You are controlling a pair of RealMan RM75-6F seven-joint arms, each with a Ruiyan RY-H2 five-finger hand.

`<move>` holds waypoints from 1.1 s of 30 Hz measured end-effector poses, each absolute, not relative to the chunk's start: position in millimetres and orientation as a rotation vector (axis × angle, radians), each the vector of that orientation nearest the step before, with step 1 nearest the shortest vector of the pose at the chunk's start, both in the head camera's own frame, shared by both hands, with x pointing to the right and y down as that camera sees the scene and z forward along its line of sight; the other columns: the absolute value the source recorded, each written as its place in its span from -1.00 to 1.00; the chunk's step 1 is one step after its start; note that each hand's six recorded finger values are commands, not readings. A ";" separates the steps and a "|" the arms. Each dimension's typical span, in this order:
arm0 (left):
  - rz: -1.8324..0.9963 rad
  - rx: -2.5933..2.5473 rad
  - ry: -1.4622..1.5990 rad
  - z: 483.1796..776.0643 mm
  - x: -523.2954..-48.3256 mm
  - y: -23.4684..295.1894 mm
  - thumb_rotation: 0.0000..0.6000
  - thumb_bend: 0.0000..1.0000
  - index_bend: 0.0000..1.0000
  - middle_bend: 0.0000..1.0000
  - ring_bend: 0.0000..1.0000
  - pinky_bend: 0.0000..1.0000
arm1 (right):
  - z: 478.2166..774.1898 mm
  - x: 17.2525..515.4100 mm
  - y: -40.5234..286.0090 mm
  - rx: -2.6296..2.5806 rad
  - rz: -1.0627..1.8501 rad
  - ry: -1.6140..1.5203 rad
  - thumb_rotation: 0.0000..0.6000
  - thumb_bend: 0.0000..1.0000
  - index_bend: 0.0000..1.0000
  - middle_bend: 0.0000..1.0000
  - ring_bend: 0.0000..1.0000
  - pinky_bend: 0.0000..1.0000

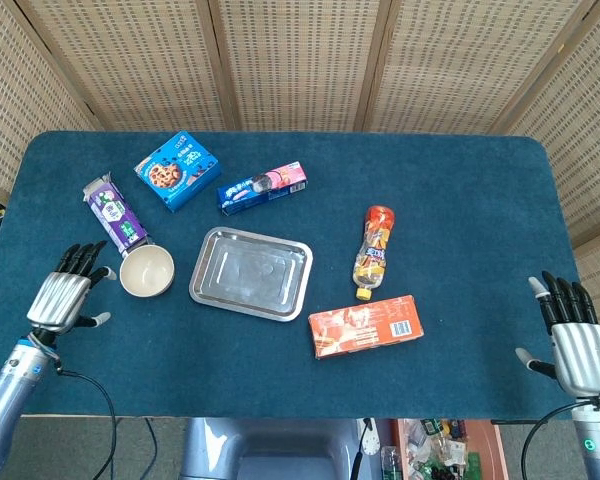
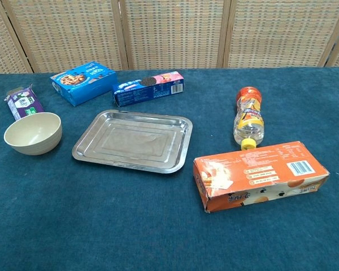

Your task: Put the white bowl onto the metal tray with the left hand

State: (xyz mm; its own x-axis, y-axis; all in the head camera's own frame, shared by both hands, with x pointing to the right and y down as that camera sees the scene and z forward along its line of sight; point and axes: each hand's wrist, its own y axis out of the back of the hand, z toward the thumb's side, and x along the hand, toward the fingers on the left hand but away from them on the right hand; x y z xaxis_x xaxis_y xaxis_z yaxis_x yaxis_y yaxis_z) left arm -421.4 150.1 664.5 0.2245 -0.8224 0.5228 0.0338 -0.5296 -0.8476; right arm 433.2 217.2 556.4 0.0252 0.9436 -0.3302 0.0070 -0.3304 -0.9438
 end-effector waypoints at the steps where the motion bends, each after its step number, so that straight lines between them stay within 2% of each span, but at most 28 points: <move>1: -1.402 -1.730 0.727 668.7 -417.9 149.6 1.00 -0.62 -0.14 -1.00 -1.00 -1.00 | 557.1 433.4 217.2 -1.473 1.431 -1.019 1.00 -1.00 -1.00 -1.00 -1.00 -1.00; 10: -1.428 -1.731 0.686 696.0 -399.3 141.1 1.00 -0.21 -0.08 -1.00 -1.00 -1.00 | 560.5 435.0 215.9 -1.475 1.445 -1.016 1.00 -1.00 -1.00 -1.00 -1.00 -1.00; 20: -1.478 -1.727 0.635 717.9 -390.0 138.7 1.00 -0.16 0.02 -1.00 -1.00 -1.00 | 563.0 437.8 214.0 -1.475 1.460 -1.021 1.00 -1.00 -1.00 -1.00 -1.00 -1.00; 23: -1.485 -1.729 0.632 720.9 -388.3 138.3 1.00 -0.14 0.12 -1.00 -1.00 -1.00 | 563.6 438.2 213.5 -1.479 1.461 -1.023 1.00 -1.00 -1.00 -1.00 -1.00 -1.00; 28: -1.477 -1.730 0.639 720.6 -386.2 136.6 1.00 -0.09 0.40 -1.00 -1.00 -1.00 | 563.7 438.6 213.3 -1.481 1.462 -1.024 1.00 -1.00 -1.00 -1.00 -1.00 -1.00; 33: -1.430 -1.731 0.697 709.1 -383.3 130.7 1.00 -0.08 0.44 -1.00 -1.00 -1.00 | 563.1 438.6 213.3 -1.483 1.460 -1.028 1.00 -1.00 -1.00 -1.00 -1.00 -1.00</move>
State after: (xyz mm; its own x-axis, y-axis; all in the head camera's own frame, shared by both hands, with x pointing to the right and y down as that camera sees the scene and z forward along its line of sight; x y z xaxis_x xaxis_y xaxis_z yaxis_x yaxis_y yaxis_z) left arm -383.3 130.7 709.1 0.2201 -0.8041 0.5522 0.0605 -0.5537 -0.8305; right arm 438.6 213.3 563.1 0.0047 0.9361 -0.3517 0.0156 -0.3518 -0.9360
